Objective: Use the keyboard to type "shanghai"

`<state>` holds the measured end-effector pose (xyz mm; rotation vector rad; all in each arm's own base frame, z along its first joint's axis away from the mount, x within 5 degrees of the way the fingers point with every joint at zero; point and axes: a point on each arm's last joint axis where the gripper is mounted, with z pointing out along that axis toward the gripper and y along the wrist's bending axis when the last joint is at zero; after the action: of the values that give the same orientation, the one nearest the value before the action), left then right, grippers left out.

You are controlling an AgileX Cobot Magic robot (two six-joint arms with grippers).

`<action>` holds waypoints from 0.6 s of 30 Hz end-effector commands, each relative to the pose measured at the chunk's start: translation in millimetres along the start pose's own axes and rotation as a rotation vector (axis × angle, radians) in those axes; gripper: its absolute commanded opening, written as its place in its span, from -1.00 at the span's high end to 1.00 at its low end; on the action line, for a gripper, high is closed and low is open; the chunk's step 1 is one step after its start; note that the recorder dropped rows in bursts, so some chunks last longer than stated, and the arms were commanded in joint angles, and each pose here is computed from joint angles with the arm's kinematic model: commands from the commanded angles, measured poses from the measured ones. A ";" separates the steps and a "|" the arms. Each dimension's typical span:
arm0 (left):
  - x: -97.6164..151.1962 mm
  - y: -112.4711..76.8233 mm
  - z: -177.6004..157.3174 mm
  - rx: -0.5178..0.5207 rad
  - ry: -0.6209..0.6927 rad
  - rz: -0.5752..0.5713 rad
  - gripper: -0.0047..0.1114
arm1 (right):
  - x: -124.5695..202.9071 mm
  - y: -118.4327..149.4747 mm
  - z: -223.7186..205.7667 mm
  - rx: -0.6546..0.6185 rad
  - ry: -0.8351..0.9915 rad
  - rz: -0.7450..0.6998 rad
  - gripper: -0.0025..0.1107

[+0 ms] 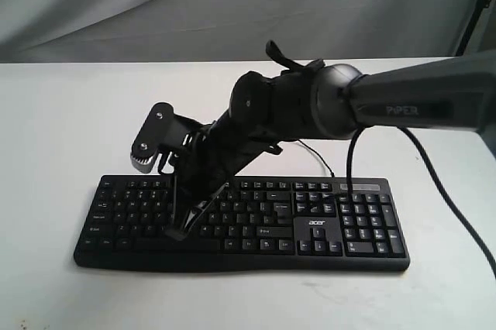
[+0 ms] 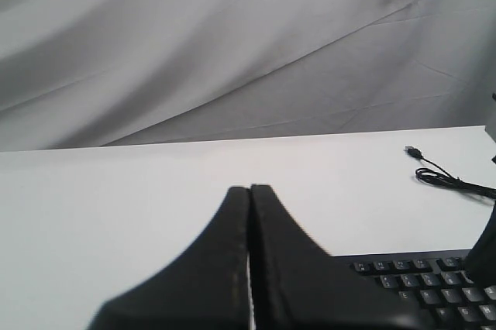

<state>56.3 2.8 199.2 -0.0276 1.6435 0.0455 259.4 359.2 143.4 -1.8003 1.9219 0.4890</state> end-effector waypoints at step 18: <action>-0.1 -0.4 -0.1 0.007 -0.007 -0.002 0.92 | 17.5 -0.5 15.0 -0.021 0.031 0.030 0.96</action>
<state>56.3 2.8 199.2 -0.0276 1.6435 0.0455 260.6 352.6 127.1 -1.8041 1.9705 0.4853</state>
